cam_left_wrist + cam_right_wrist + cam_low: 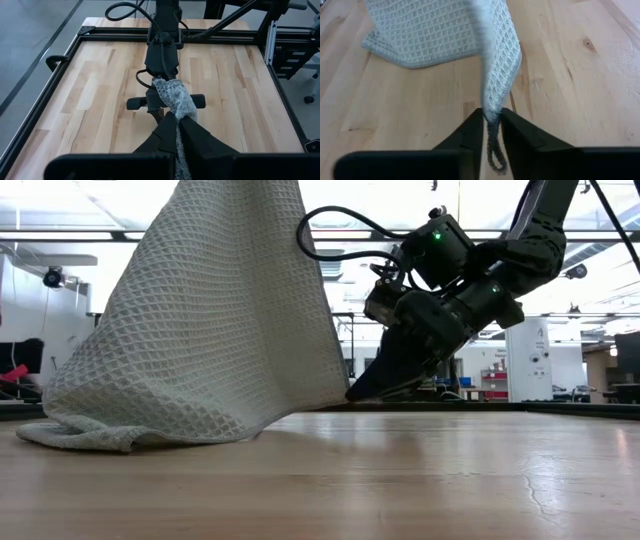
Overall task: Roll towel
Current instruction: Fold the gray towel on the table
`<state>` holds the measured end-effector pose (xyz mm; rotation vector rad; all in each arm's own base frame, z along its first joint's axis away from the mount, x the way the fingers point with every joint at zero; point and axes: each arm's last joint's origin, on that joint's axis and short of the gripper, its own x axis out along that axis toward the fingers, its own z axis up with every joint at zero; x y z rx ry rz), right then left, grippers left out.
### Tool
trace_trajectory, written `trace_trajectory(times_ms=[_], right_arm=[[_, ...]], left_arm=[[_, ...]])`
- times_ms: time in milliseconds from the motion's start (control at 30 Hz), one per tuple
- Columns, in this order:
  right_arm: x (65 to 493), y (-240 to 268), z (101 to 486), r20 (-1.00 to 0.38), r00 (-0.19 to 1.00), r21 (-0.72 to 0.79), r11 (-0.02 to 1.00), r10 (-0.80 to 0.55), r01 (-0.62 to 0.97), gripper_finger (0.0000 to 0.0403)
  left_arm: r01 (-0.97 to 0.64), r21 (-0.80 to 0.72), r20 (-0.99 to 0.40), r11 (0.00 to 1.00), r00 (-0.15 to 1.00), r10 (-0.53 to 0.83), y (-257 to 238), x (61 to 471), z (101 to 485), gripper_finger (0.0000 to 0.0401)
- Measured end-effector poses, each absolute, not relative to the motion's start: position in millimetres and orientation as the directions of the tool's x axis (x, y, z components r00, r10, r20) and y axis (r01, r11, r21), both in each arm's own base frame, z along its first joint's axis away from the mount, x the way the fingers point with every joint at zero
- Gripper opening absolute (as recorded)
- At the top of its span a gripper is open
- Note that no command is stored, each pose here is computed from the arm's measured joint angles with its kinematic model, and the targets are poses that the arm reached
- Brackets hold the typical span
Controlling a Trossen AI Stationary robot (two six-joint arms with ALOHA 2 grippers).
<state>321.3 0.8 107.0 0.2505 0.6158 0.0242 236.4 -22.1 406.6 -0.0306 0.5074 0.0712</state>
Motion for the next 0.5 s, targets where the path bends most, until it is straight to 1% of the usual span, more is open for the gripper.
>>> trace_trajectory(times_ms=[100, 133, 500], right_arm=[[321.3, 0.8, 107.0, -0.568, 0.817, 0.24, 0.97, 0.097, 0.051, 0.0018], [321.3, 0.8, 107.0, -0.568, 0.817, 0.24, 0.969, 0.097, 0.051, 0.0014], [321.9, 0.8, 109.0, -0.556, 0.826, 0.236, 0.971, 0.097, 0.045, 0.0009]], left_arm=[[-0.075, -0.012, -0.487, 0.997, 0.872, 0.06, -22.2, 236.4, 406.6, 0.0006], [-0.076, -0.012, -0.487, 0.997, 0.872, 0.06, -22.2, 236.4, 406.6, 0.0006], [-0.076, -0.012, -0.487, 0.997, 0.872, 0.06, -22.1, 236.4, 406.6, 0.0006]])
